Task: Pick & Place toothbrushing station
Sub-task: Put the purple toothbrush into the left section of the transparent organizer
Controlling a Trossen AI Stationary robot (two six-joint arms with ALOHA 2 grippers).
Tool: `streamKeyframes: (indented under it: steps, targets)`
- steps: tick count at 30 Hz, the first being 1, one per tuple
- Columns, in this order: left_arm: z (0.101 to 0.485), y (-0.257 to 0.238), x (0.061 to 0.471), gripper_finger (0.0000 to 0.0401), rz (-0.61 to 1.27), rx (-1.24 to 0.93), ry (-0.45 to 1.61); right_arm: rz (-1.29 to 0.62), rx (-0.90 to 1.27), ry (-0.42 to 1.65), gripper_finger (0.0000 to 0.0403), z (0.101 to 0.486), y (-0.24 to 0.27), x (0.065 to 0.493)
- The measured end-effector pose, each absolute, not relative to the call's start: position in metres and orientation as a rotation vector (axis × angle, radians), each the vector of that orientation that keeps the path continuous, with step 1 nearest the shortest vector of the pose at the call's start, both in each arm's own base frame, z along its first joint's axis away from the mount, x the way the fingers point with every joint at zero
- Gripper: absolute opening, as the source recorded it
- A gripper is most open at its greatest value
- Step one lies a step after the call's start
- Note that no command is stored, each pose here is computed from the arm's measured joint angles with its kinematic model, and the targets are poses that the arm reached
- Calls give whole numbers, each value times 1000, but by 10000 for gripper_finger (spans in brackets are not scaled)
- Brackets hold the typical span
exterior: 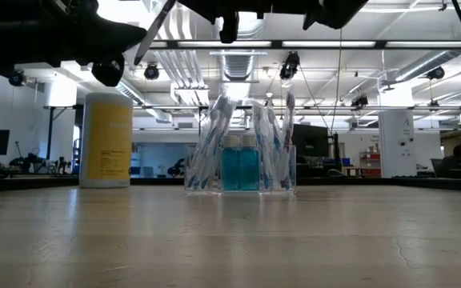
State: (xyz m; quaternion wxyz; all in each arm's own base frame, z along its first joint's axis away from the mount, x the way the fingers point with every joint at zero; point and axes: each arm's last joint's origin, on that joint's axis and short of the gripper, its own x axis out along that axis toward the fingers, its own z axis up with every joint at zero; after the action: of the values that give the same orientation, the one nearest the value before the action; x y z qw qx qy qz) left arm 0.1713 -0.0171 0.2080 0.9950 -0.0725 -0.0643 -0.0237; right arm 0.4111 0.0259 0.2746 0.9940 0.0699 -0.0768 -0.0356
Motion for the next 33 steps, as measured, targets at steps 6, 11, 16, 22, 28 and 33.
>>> streamKeyframes:
  steps: [6,11,16,22,28,33]
  targets:
    - [208,-17,171,0,-47,-140,-125,-46,115,-146,20,274,27,411]
    - [206,-18,172,5,-57,-136,-105,-23,120,-124,15,273,27,411]
    - [205,-18,171,29,-91,-139,-94,-23,114,-44,14,276,28,410]
    - [207,-18,169,68,-93,-138,-88,-20,98,-9,13,281,31,411]
    - [229,-19,176,124,-91,-145,-36,-22,91,16,12,279,31,411]
    - [248,-20,187,179,-82,-126,93,-23,85,29,12,278,31,411]
